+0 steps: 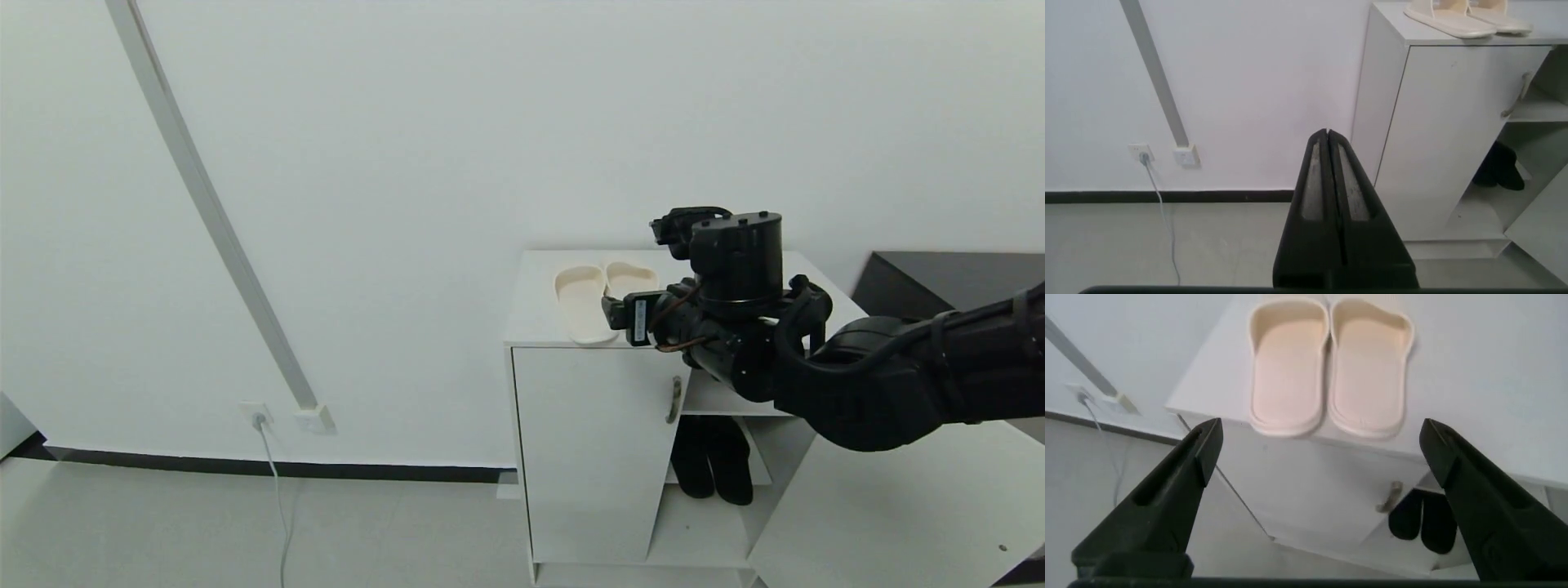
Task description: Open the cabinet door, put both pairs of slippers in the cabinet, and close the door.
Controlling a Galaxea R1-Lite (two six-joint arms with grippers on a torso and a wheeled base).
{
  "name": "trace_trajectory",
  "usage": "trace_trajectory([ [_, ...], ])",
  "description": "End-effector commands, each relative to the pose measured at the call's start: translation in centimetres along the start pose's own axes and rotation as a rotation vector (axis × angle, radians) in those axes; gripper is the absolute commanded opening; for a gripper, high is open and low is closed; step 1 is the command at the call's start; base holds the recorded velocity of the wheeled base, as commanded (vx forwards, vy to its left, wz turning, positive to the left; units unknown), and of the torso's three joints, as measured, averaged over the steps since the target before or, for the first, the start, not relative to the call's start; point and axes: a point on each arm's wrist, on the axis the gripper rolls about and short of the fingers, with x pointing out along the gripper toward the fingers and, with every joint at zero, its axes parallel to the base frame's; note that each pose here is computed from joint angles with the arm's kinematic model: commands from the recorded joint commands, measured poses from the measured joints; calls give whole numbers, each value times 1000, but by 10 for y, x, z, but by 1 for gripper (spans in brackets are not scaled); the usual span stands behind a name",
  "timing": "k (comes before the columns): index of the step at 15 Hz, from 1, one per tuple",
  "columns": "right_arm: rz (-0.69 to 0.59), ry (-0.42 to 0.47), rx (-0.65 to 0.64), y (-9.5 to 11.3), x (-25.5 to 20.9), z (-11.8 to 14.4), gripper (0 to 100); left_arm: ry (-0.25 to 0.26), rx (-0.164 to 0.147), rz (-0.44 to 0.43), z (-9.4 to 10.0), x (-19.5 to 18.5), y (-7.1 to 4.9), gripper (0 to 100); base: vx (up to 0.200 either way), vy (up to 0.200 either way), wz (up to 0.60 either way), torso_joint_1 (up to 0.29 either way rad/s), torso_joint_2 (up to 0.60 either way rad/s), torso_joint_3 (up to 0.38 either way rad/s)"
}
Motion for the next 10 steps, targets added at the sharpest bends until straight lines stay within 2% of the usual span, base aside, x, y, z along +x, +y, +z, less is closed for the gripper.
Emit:
trace_trajectory([
  [1, 9, 5, -5, 3, -1, -2, 100, 2, 0, -1, 0, 0, 0, 0, 200, 0, 0, -12, -7, 7],
  [6, 18, 35, -25, 8, 2, -15, 100, 2, -2, 2, 0, 0, 0, 0, 200, 0, 0, 9, 4, 0],
  [10, 28, 68, -39, 13, 15, -43, 100, 2, -5, 5, 0, 0, 0, 0, 200, 0, 0, 5, -1, 1],
])
